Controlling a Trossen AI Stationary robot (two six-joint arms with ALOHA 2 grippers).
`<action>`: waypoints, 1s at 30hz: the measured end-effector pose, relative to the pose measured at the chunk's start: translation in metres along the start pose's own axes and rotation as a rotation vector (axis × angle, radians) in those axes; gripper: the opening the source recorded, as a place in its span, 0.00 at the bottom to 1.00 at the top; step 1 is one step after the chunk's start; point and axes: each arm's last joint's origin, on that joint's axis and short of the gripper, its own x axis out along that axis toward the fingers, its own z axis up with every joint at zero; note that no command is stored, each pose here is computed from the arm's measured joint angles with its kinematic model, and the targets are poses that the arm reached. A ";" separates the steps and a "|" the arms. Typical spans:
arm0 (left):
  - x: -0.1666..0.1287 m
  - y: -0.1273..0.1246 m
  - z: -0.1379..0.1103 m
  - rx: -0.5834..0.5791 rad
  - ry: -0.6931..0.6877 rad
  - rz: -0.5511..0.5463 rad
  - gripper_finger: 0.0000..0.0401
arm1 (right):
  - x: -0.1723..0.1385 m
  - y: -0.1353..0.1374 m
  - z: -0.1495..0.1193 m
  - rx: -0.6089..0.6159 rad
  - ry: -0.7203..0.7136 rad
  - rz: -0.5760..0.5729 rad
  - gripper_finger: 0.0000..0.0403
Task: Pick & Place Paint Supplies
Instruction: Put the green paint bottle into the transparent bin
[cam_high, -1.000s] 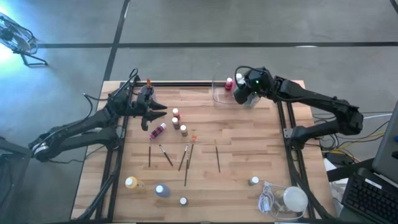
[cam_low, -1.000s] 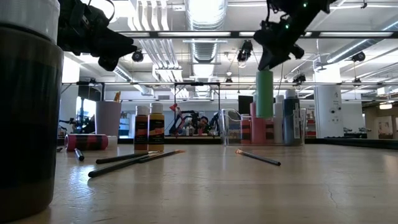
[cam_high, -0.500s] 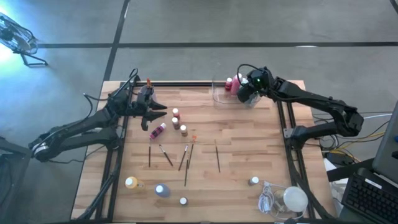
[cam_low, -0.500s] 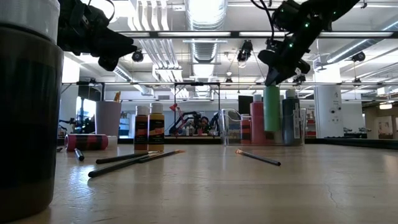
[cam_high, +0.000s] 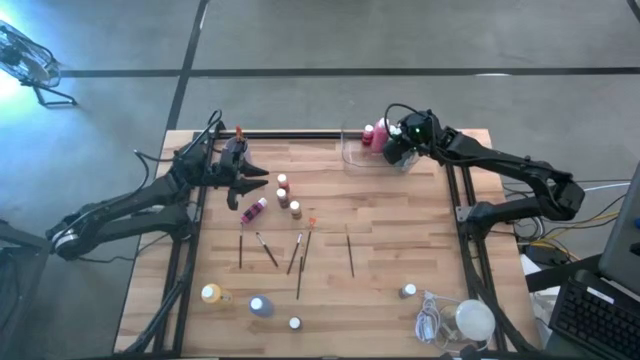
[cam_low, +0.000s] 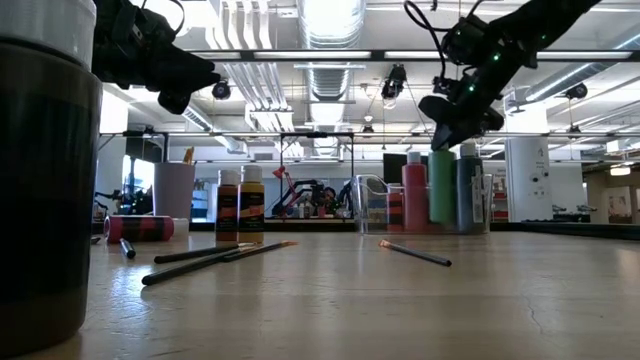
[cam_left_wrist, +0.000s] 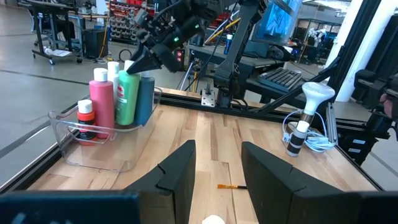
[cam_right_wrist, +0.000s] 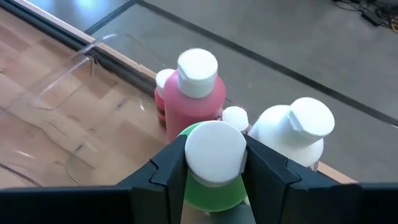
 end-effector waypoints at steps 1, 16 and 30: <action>0.000 0.000 0.000 0.000 0.000 0.000 0.34 | 0.000 -0.001 -0.001 0.001 0.003 -0.002 0.31; 0.000 0.000 0.000 0.000 0.000 0.000 0.34 | 0.022 0.004 -0.005 -0.028 0.008 -0.017 0.30; 0.000 0.000 0.000 0.001 0.000 0.000 0.34 | 0.023 0.004 -0.003 -0.033 0.030 -0.024 0.31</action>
